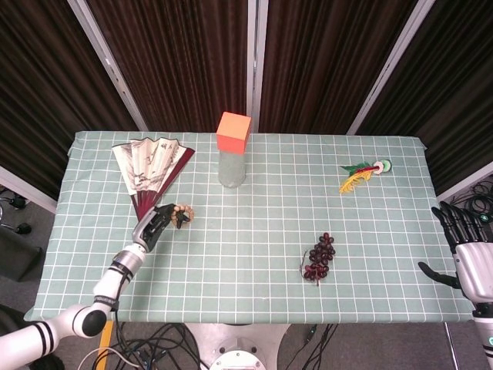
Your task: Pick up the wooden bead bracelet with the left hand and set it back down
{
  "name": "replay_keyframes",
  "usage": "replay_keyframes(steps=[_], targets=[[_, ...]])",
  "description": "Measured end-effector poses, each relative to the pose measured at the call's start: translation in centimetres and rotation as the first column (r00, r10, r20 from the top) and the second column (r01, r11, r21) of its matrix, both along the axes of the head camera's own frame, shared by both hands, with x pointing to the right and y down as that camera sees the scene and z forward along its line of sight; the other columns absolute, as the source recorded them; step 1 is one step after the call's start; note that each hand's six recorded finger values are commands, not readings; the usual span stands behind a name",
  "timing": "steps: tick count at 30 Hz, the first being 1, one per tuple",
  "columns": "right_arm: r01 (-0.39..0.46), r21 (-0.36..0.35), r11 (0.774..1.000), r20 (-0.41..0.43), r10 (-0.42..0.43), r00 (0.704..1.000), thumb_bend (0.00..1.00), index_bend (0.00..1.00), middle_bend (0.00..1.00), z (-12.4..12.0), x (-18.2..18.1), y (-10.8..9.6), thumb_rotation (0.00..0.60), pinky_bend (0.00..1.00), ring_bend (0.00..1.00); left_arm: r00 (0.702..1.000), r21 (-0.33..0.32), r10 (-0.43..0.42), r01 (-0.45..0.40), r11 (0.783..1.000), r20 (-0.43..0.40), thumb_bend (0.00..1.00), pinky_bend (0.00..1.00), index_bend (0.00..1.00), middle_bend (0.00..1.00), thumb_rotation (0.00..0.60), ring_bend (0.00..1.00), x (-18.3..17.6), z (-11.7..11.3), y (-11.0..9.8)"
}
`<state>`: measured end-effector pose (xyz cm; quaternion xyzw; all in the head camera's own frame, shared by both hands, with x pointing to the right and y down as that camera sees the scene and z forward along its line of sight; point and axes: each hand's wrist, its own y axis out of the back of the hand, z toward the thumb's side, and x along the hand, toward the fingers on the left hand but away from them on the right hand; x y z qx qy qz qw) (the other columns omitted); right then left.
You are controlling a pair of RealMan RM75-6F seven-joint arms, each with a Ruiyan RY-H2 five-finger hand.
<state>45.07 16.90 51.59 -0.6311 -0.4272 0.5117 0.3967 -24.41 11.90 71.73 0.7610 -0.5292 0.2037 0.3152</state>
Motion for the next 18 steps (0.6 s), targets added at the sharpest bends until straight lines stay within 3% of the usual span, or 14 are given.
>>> replay_keyframes(steps=[2, 7, 9, 12, 18], targets=[[0.0, 0.001, 1.0, 0.0, 0.0, 1.0, 0.05, 0.0, 0.02, -0.04, 0.0, 0.02, 0.6, 0.0, 0.0, 1.0, -0.002, -0.005, 0.005, 1.0, -0.01, 0.91, 0.11, 0.6, 0.69, 0.185, 0.42, 0.06, -0.11, 0.03], [-0.004, 0.007, 1.0, 0.001, 0.004, 1.0, 0.05, 0.0, 0.02, -0.21, 0.12, 0.07, 0.6, 0.0, 0.0, 0.999, -0.021, -0.007, 0.006, 1.0, -0.036, 0.91, 0.11, 0.6, 0.69, 0.182, 0.42, 0.26, -0.36, 0.15], [-0.004, 0.005, 1.0, 0.001, 0.004, 1.0, 0.05, 0.0, 0.02, -0.19, 0.15, 0.13, 0.6, 0.0, 0.0, 0.999, -0.035, -0.01, 0.008, 0.999, -0.051, 0.92, 0.11, 0.59, 0.69, 0.138, 0.42, 0.41, -0.43, 0.25], [-0.005, 0.001, 1.0, 0.001, 0.005, 1.0, 0.05, 0.0, 0.02, -0.09, 0.19, 0.2, 0.6, 0.0, 0.0, 0.997, -0.052, -0.018, 0.014, 0.999, -0.07, 0.83, 0.11, 0.55, 0.68, 0.009, 0.42, 0.56, -0.51, 0.27], [-0.008, 0.0, 1.0, 0.002, 0.008, 1.0, 0.05, 0.0, 0.02, -0.03, 0.27, 0.2, 0.6, 0.0, 0.0, 0.998, -0.043, -0.011, 0.008, 0.999, -0.069, 0.66, 0.11, 0.52, 0.66, 0.0, 0.41, 0.56, -0.52, 0.14]])
